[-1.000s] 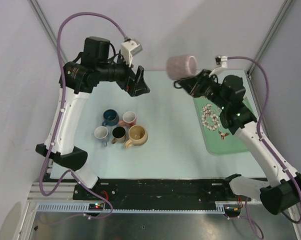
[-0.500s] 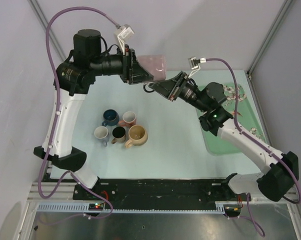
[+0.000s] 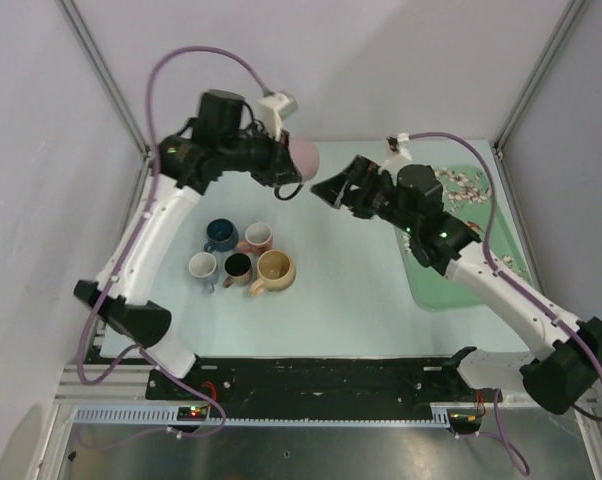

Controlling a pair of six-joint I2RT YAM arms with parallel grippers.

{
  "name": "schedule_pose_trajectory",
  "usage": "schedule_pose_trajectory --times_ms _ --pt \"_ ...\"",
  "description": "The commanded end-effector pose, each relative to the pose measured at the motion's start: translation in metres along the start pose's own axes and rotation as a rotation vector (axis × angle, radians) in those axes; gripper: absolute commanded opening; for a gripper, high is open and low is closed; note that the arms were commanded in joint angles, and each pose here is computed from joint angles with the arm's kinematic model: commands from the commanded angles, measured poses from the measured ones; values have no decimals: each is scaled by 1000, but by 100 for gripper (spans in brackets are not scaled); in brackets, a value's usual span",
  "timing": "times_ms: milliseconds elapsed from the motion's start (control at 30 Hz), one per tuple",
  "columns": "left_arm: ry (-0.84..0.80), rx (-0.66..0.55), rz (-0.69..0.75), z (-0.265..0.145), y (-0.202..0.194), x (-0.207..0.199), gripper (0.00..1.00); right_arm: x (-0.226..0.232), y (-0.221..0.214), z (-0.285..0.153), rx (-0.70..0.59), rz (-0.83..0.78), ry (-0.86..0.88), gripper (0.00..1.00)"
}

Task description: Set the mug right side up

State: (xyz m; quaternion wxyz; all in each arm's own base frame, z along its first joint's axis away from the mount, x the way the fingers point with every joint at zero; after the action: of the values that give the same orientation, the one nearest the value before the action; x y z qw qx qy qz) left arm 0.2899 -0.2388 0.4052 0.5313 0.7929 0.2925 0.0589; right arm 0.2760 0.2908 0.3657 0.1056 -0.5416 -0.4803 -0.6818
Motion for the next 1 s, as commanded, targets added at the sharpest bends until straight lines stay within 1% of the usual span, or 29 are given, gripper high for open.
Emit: schedule_pose_trajectory --times_ms 0,67,133,233,333,400,567,667,700,733,767,800,833,867,933,967 --pt "221 162 304 49 -33 36 0 -122 21 -74 -154 -46 -673 99" --pt "207 274 415 75 -60 33 0 -161 25 -105 -200 -56 -822 99" --pt "155 375 495 98 -89 27 0 -189 30 -132 -240 -32 -911 99" --pt "86 518 557 128 -136 23 0 -214 35 -163 -288 -10 -998 99" --pt "45 629 586 150 -173 20 0 -221 36 -181 -302 -40 -1049 99" --pt "12 671 596 161 -189 16 0 -222 36 -187 -298 -64 -1066 99" --pt "3 805 624 183 -224 19 0 -222 35 -199 -291 -100 -1100 99" --pt "-5 876 644 186 -240 20 0 -223 34 -202 -289 -109 -1104 99" --pt "-1 892 651 186 -243 21 2 -224 33 -203 -288 -110 -1106 99" --pt "4 901 654 186 -244 21 9 -226 33 -203 -285 -109 -1108 99" --pt "9 904 653 185 -244 21 19 -228 32 -203 -285 -107 -1111 99" --pt "11 900 652 184 -242 20 34 -230 32 -203 -281 -104 -1111 99" --pt "14 892 649 182 -236 19 44 -233 32 -203 -282 -100 -1112 99" --pt "14 885 641 180 -231 17 58 -235 32 -203 -279 -96 -1110 99" --pt "27 850 628 174 -212 12 78 -238 33 -201 -275 -93 -1099 99" --pt "40 812 621 172 -196 9 85 -238 33 -200 -266 -101 -1090 99"
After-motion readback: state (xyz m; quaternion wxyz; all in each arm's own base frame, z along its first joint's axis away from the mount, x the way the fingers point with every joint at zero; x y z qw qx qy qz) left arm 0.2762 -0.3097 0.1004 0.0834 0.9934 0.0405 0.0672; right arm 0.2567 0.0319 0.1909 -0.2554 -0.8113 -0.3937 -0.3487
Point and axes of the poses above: each gripper's point midway between its finger pads, its own z axis out along the fingers, its own x axis along the line the jaws close on, y = z × x, the point moved 3 cm from there along -z, back along the fingers, and after that the axes turned 7 degrees about z, right-handed, at the moved point
